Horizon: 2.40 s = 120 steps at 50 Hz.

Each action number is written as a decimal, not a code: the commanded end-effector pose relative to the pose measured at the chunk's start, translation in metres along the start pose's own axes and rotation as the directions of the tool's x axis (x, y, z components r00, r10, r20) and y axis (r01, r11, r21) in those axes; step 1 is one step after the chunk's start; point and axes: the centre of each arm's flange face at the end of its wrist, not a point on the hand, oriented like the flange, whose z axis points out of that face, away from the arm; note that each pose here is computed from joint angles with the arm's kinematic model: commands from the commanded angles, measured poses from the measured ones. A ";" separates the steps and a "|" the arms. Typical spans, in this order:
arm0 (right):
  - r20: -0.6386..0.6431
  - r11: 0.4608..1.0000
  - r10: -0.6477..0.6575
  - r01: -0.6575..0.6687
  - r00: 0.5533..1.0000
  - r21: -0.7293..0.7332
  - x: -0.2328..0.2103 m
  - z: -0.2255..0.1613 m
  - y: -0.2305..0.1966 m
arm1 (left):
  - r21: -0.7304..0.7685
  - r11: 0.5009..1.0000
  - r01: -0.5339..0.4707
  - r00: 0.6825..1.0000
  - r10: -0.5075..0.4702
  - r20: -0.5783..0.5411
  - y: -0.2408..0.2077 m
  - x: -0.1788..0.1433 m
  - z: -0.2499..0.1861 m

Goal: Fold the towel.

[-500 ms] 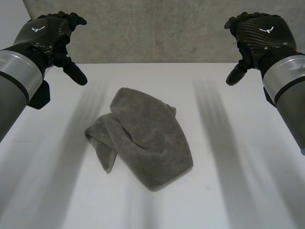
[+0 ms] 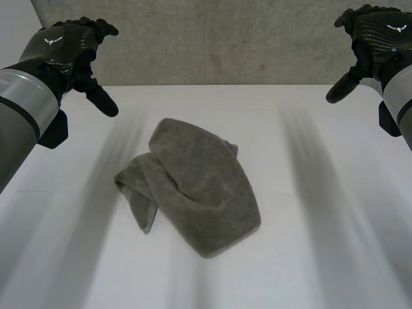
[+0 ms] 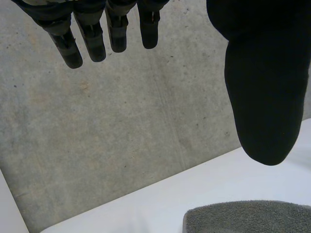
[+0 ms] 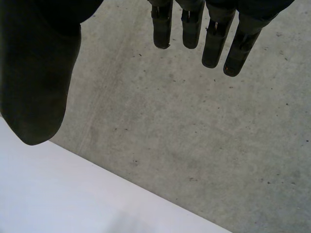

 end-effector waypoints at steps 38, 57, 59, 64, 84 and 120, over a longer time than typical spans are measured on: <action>0.745 0.931 -0.199 0.361 0.637 -0.060 -0.191 0.021 0.199 | -0.385 0.911 -0.148 0.988 0.153 -0.016 0.212 -0.011 0.053; 0.661 0.891 -0.174 0.403 0.730 -0.211 -0.103 -0.016 0.142 | -0.396 0.899 -0.187 0.980 0.144 -0.136 0.195 0.028 0.016; 0.669 0.873 -0.177 0.429 0.722 -0.231 -0.094 -0.027 0.142 | -0.378 0.905 -0.195 0.977 0.143 -0.161 0.182 0.036 0.000; 0.686 0.790 -0.242 0.550 0.686 -0.271 -0.064 -0.053 0.156 | -0.375 0.905 -0.201 0.974 0.142 -0.179 0.175 0.039 -0.017; 0.568 0.929 0.073 0.152 0.820 -0.339 -0.109 0.001 0.161 | -0.242 0.958 -0.155 0.987 0.139 -0.084 0.149 0.017 -0.020; 0.513 0.925 -0.044 0.228 0.857 -0.302 -0.120 -0.006 0.143 | -0.195 0.971 -0.141 0.990 0.136 -0.037 0.144 0.004 -0.026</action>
